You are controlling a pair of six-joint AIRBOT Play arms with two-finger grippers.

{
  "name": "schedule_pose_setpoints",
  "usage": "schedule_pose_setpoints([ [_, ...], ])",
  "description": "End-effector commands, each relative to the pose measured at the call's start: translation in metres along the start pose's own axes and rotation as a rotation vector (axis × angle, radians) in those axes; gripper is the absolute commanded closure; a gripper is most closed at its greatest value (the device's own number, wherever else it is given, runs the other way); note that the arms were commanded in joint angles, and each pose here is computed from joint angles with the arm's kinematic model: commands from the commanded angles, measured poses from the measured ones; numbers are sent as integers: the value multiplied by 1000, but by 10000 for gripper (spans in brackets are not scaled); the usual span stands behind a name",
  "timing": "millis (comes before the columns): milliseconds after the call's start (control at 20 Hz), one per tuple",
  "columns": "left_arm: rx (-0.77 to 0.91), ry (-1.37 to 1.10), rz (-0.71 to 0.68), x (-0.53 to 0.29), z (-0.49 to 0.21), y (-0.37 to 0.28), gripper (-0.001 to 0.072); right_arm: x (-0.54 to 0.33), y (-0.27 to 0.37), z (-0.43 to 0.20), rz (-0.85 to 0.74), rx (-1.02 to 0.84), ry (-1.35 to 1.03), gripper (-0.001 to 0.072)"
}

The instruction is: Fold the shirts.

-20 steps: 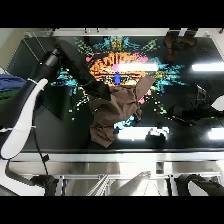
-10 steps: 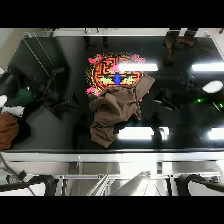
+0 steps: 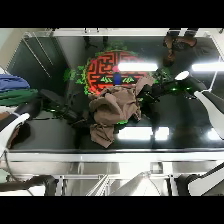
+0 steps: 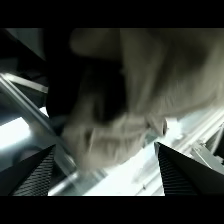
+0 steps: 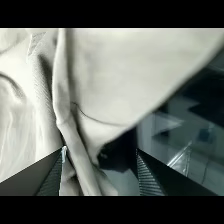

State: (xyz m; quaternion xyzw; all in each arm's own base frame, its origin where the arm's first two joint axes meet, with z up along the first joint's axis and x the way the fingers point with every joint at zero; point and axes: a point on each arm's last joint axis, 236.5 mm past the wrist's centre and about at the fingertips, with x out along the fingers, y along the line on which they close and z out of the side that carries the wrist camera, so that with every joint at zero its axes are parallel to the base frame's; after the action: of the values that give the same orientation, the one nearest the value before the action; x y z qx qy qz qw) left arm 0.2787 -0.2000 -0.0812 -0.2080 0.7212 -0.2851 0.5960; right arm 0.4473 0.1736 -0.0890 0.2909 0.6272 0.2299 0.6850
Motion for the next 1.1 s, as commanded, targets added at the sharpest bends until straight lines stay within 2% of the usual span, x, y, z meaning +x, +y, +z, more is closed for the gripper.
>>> schedule_pose_setpoints([
  [0, 58, 44, 14, 34, 16, -13, 18, 16, 6, -2, 4, -16, 20, 214],
  [50, 77, 54, 17, 40, 22, -17, 80, 17, 9, -2, 16, -11, 19, 215],
  [150, 116, 79, 15, 50, 30, -28, 104, 19, 14, -1, 38, 3, 16, 216],
  [200, 131, 88, 14, 52, 32, -32, 151, 21, 13, -2, 38, 5, 20, 233],
  [250, 142, 89, 14, 53, 34, -35, 265, 25, 12, -4, 37, 8, 28, 246],
  [300, 147, 82, 14, 51, 37, -37, 395, 30, 10, -6, 35, 12, 38, 346],
  [350, 148, 75, 13, 50, 38, -37, 570, 34, 9, -9, 41, -1, 51, 489],
  [400, 146, 70, 12, 46, 38, -37, 687, 35, 14, -11, 64, -19, 58, 573],
  [450, 144, 64, 8, 41, 39, -37, 687, 33, 25, -11, 106, -43, 56, 675],
  [500, 144, 48, 2, 33, 42, -39, 686, 28, 37, -9, 154, -63, 46, 685],
  [650, 205, -31, -24, -13, 44, -56, 686, -19, 75, 1, 256, -150, -19, 685],
  [850, 344, -118, -194, -118, 0, -112, 686, -142, 136, -10, 290, -352, -172, 685],
  [950, 430, -211, -249, -175, -36, -141, 685, -214, 186, -34, 278, -502, -319, 685],
  [1050, 533, -377, -218, -226, -73, -168, 683, -283, 241, -78, 249, -683, -503, 684],
])
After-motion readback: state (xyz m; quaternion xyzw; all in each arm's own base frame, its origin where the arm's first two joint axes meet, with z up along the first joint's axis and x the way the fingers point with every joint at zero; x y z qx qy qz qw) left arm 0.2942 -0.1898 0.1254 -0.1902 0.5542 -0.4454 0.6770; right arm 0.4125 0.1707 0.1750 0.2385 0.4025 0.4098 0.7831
